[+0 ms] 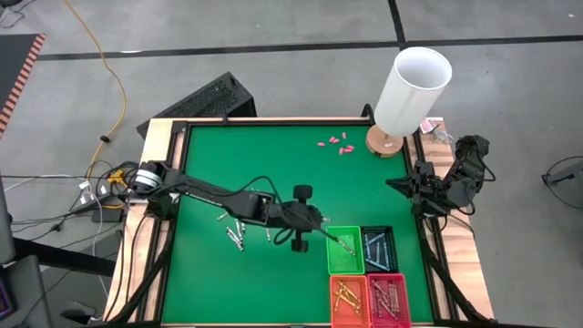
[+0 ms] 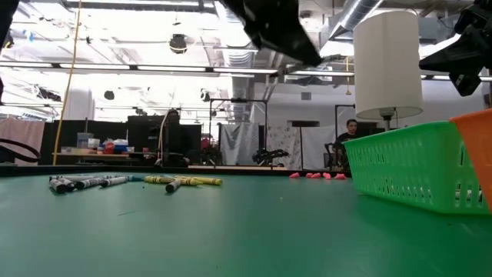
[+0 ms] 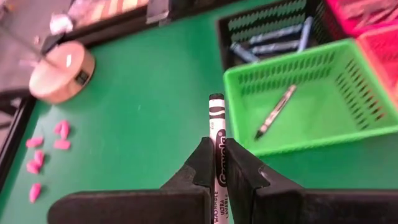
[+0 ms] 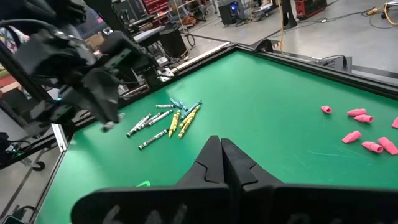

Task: Sort crayons
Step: Put the black crayon into the green bin

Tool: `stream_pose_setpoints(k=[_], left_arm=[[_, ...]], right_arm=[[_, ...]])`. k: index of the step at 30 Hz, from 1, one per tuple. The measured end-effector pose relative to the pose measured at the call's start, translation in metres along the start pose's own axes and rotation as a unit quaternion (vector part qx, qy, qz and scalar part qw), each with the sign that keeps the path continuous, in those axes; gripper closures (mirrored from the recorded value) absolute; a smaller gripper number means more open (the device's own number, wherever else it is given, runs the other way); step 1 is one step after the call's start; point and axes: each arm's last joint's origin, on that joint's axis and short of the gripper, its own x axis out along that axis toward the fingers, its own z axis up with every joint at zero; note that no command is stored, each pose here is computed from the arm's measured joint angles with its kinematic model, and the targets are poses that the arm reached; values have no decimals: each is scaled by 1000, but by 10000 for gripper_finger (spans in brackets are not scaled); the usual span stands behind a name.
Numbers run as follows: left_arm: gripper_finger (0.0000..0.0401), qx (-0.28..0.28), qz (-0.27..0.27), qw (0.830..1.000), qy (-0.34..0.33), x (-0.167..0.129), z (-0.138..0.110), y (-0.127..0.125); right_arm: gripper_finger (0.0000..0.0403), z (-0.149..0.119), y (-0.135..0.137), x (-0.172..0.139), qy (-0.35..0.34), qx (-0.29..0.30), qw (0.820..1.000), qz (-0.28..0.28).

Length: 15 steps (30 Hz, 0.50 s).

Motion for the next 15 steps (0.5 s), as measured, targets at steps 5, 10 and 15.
stream_pose_setpoints(k=[5,10,15], left_arm=[[397,-2,-16,999,-38,-3,8,-10],[397,-11,-27,997,-77,-5,16,-14],[397,11,-74,988,-132,-6,24,-17]], right_arm=[[403,0,0,0,0,0,1000,0],[403,0,0,0,0,0,1000,0],[403,0,0,0,0,0,1000,0]])
